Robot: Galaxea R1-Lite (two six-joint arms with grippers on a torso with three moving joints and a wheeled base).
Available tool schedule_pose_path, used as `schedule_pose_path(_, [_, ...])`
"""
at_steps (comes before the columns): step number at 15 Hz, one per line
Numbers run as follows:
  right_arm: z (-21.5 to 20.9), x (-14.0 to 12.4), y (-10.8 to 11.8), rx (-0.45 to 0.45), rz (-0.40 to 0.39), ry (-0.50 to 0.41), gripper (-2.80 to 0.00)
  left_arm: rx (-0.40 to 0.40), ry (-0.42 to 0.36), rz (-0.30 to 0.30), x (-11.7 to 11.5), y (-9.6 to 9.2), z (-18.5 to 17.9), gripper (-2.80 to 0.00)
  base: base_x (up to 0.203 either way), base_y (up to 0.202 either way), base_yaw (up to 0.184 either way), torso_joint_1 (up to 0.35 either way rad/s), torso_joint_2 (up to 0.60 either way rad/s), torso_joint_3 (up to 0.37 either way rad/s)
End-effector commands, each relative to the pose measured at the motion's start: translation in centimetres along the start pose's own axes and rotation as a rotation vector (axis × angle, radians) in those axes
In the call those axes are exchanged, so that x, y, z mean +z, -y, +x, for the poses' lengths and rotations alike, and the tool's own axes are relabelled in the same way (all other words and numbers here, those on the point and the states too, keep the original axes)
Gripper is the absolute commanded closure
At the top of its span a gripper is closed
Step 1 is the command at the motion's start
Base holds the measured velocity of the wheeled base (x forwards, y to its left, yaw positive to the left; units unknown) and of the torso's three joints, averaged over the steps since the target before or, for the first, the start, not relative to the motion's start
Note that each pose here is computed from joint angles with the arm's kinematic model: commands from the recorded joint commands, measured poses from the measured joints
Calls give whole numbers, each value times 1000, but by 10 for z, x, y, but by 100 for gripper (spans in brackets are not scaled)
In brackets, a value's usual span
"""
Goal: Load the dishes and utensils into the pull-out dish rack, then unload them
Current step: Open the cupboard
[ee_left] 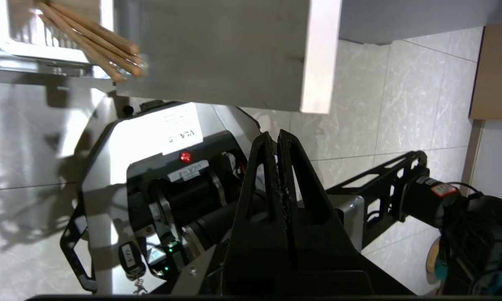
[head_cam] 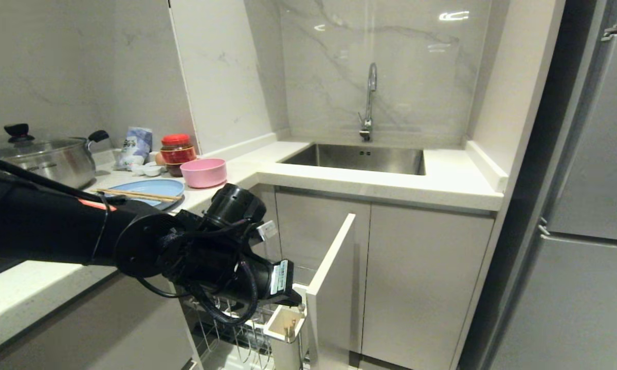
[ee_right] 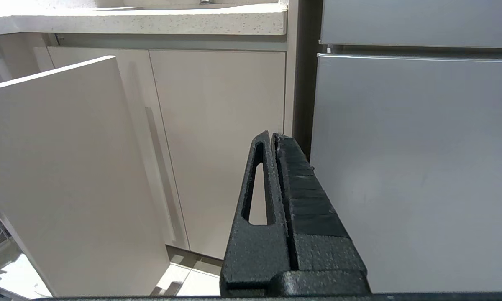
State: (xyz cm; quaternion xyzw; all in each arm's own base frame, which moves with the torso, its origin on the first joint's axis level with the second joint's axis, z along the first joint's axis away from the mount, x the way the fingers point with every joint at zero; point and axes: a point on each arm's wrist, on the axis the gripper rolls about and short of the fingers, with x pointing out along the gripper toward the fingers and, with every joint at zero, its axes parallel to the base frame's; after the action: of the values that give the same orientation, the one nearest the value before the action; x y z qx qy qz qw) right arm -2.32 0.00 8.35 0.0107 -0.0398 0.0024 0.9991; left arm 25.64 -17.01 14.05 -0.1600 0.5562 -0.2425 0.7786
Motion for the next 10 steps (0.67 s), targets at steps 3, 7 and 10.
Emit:
schedule_pose_path(3, [1, -7, 0, 0, 0, -24, 0, -10, -14, 13, -5, 7, 1, 0, 0, 0, 0, 0, 0, 0])
schedule_pose_path(7, [1, -7, 0, 0, 0, -24, 0, -10, -25, 19, -6, 8, 4, 0, 0, 0, 0, 0, 0, 0])
schedule_pose_path(10, [1, -7, 0, 0, 0, -24, 0, -19, 1, 33, -7, 12, -6, 0, 0, 0, 0, 0, 0, 0])
